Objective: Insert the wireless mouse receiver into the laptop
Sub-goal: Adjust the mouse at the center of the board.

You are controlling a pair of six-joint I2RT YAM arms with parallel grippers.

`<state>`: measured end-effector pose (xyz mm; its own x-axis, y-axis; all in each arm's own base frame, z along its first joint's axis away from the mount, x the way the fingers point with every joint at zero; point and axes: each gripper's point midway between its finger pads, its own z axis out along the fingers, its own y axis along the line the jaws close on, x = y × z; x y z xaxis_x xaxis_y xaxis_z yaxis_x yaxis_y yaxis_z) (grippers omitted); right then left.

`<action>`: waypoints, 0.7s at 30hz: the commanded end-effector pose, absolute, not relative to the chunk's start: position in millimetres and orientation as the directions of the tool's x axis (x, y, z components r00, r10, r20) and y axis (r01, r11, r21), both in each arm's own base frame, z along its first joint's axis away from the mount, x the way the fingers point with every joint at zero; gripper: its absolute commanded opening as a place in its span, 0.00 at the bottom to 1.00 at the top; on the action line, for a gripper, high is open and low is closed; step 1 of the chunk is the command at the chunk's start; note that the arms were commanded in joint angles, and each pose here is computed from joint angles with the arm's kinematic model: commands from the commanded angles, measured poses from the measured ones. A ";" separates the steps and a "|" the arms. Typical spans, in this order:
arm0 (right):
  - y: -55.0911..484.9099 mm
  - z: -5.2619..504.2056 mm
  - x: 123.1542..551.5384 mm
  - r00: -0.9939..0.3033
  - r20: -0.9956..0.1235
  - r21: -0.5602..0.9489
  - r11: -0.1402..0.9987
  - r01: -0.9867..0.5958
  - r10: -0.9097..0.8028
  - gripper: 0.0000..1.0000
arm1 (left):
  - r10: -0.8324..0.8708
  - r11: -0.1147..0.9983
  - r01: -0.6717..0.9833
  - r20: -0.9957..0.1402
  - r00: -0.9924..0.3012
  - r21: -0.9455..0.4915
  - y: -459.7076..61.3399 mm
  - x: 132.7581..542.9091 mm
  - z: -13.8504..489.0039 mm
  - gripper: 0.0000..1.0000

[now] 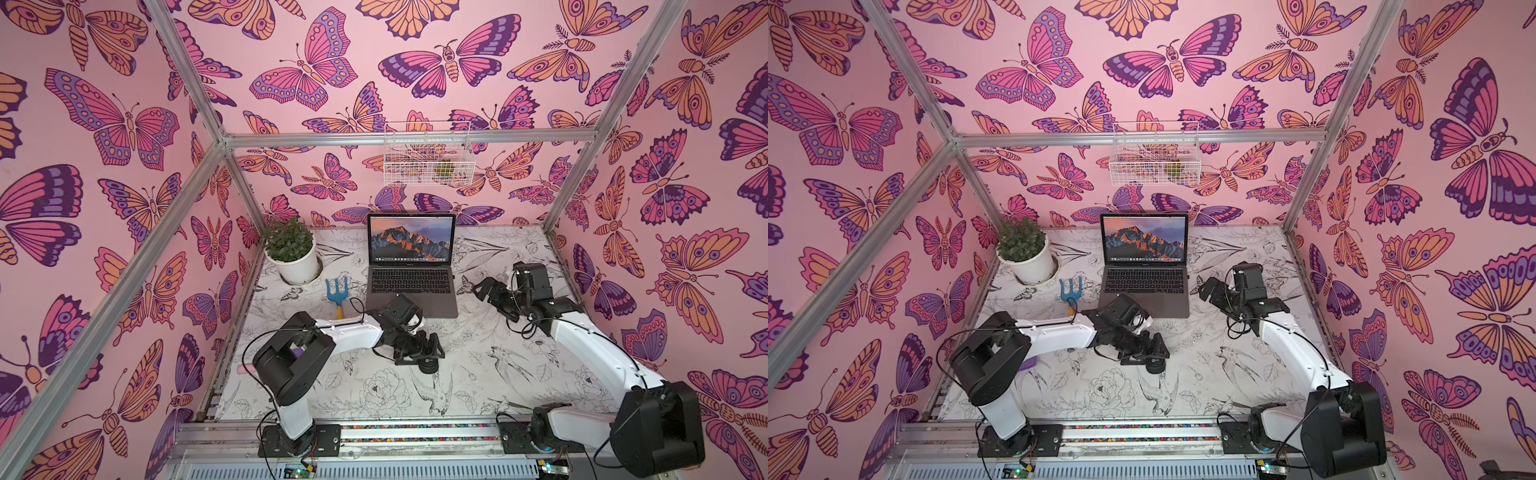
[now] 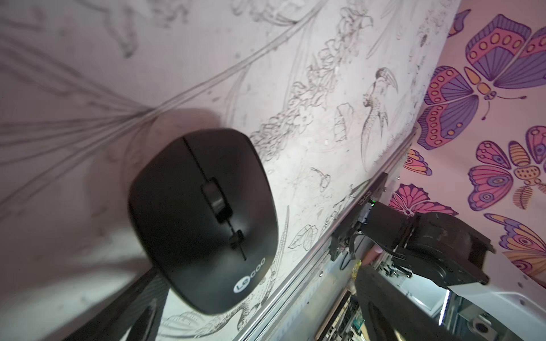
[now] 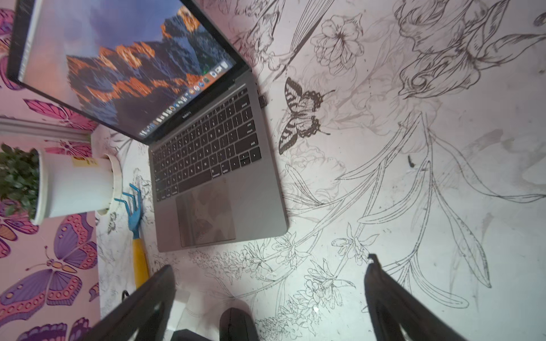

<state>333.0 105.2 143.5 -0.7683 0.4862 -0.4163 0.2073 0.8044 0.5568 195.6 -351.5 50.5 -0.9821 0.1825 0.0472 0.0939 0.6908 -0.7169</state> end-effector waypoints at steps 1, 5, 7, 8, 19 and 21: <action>108.1 142.0 328.8 -0.792 -0.431 0.506 0.843 0.184 0.432 0.99 | 0.230 0.640 0.121 0.039 -0.972 -0.759 -366.9 193.7 54.8 1.00; 115.9 139.6 325.7 -0.809 -0.412 0.528 0.834 0.162 0.419 0.99 | 0.235 0.625 0.148 0.004 -0.972 -0.766 -372.7 200.3 61.0 1.00; 119.2 138.6 323.1 -0.816 -0.405 0.536 0.830 0.153 0.412 0.99 | 0.233 0.624 0.155 -0.007 -0.973 -0.766 -371.9 200.7 63.3 1.00; 120.3 136.8 320.9 -0.820 -0.401 0.533 0.832 0.153 0.408 0.99 | 0.227 0.626 0.158 -0.016 -0.974 -0.764 -370.4 201.7 64.5 1.00; 193.0 74.1 221.6 -0.968 -0.173 0.430 0.898 0.091 0.181 0.99 | -0.020 0.739 0.115 -0.192 -0.981 -0.664 -310.0 223.6 82.9 1.00; 210.9 63.7 202.0 -0.989 -0.107 0.424 0.904 0.046 0.101 1.00 | -0.121 0.776 0.051 -0.228 -0.966 -0.628 -286.5 230.4 81.0 1.00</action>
<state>235.2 200.4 85.6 -0.9581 0.1652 -0.2339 0.0380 0.8830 0.4677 213.7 -326.0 97.1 -0.9818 0.0454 -0.1843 0.1662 0.6749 -0.7189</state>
